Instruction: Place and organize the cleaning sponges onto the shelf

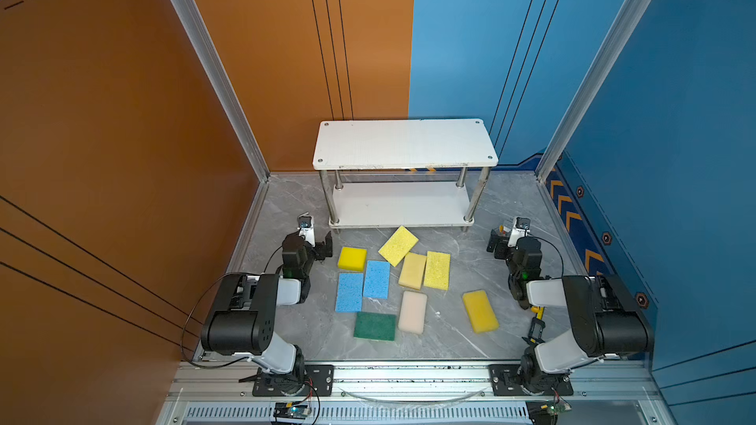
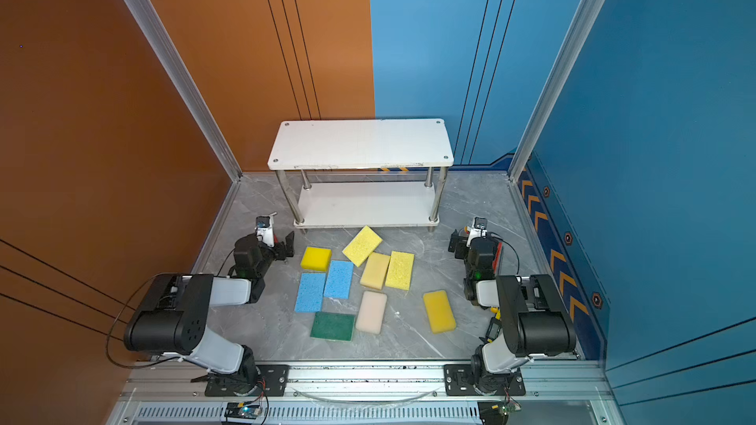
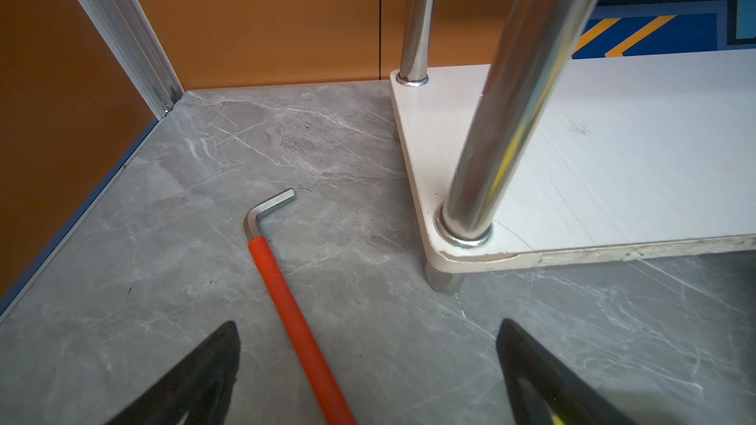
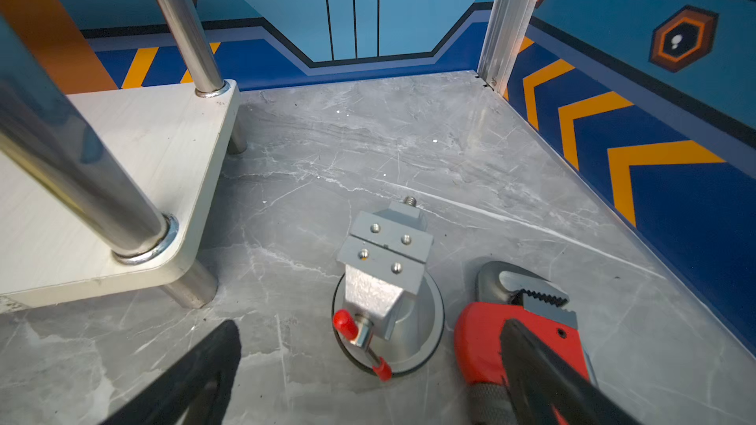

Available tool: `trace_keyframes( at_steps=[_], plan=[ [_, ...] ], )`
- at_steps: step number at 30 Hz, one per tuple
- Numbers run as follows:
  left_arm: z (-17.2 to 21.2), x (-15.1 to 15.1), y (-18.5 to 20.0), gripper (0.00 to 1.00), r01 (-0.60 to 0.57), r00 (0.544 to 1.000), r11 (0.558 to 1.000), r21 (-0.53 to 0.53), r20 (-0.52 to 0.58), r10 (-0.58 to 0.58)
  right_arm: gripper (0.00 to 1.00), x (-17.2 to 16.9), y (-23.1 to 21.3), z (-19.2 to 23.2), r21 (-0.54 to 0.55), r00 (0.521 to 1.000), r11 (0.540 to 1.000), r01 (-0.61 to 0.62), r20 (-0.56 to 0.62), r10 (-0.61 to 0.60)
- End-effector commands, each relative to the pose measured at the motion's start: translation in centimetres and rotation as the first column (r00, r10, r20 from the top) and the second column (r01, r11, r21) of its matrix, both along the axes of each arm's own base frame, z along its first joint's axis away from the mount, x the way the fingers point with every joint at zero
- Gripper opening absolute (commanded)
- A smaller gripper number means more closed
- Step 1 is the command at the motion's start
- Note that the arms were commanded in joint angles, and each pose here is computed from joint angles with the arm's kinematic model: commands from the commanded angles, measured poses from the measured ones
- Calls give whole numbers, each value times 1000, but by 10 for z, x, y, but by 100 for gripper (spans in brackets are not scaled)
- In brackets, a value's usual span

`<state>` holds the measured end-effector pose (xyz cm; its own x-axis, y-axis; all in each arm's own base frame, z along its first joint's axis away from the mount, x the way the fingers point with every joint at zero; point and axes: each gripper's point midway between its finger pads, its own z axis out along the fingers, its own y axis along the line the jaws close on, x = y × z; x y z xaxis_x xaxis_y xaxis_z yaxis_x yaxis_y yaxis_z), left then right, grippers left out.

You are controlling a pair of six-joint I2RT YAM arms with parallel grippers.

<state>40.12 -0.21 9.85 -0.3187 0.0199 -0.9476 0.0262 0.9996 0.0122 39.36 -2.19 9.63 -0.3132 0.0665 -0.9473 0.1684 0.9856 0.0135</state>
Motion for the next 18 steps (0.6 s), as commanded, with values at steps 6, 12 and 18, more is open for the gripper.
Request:
trace_keyframes(
  at_steps=[6,12,18],
  plan=[
    [-10,-4,3,98,-21,999,1000,1,-30,21,100,-1,0,-3,-9,1000,1000,4,-10,-4],
    [-10,-4,3,98,-21,999,1000,1,-30,21,100,-1,1,-3,-8,1000,1000,2,-10,-2],
    [-10,-4,3,98,-20,999,1000,0,-29,20,100,-1,-1,-4,35,1000,999,-18,-2,18]
  ],
)
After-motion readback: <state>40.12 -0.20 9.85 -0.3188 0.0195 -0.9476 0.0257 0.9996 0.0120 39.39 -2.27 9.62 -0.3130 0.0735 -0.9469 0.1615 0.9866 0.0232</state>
